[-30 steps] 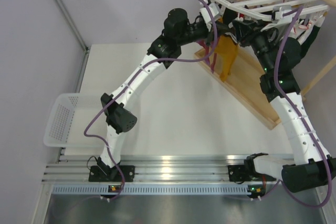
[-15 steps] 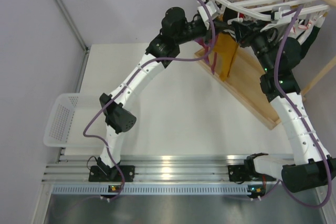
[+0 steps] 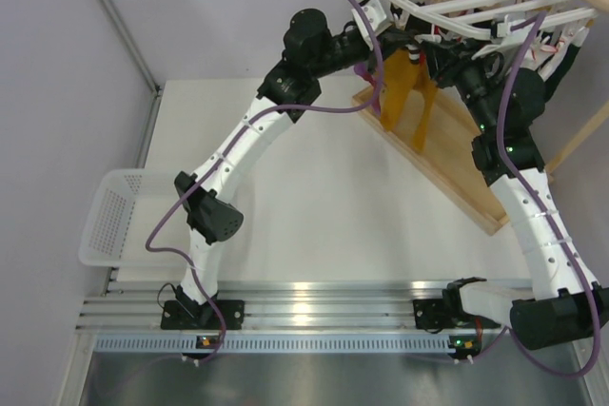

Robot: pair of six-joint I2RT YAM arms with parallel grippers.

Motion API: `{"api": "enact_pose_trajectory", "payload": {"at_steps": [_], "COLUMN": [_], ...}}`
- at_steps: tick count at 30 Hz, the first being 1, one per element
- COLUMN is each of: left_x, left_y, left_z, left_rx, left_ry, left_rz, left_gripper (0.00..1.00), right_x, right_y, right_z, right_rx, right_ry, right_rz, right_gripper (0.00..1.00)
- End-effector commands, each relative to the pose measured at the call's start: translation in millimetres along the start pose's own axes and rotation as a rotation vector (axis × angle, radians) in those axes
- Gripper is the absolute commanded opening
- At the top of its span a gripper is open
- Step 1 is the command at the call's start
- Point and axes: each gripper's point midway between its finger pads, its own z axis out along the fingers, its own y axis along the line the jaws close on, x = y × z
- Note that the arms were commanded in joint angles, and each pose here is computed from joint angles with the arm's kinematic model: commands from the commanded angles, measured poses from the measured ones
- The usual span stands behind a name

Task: Clip the socks to the hanger
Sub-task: Clamp the sock onto the hanger.

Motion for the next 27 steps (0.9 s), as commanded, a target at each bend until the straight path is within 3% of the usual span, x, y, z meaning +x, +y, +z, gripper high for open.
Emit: {"api": "enact_pose_trajectory", "payload": {"at_steps": [1,6,12,15,27], "left_x": [-69.5,-65.9,-66.5,-65.8,-59.8], "left_y": [1.7,2.0,1.6,1.6,-0.7], "left_z": [-14.9,-14.6,-15.1,-15.0,-13.2], "left_rx": [-0.01,-0.011,-0.009,-0.009,0.003], "left_ry": [-0.14,-0.132,-0.132,-0.131,-0.124], "left_rz": [0.105,0.112,0.114,0.116,0.099], "left_gripper": [0.0,0.0,0.0,0.0,0.0], "right_x": [-5.3,-7.5,-10.1,-10.4,-23.4], "right_y": [9.2,10.4,9.8,9.2,19.3], "right_z": [-8.3,-8.2,-7.5,-7.1,-13.7], "right_rx": [-0.044,-0.046,-0.04,-0.036,-0.064], "right_ry": [0.002,0.001,-0.006,-0.007,-0.036], "right_rz": [-0.012,-0.003,0.002,0.008,0.057], "right_gripper": [0.0,0.02,0.33,0.44,0.77]}}
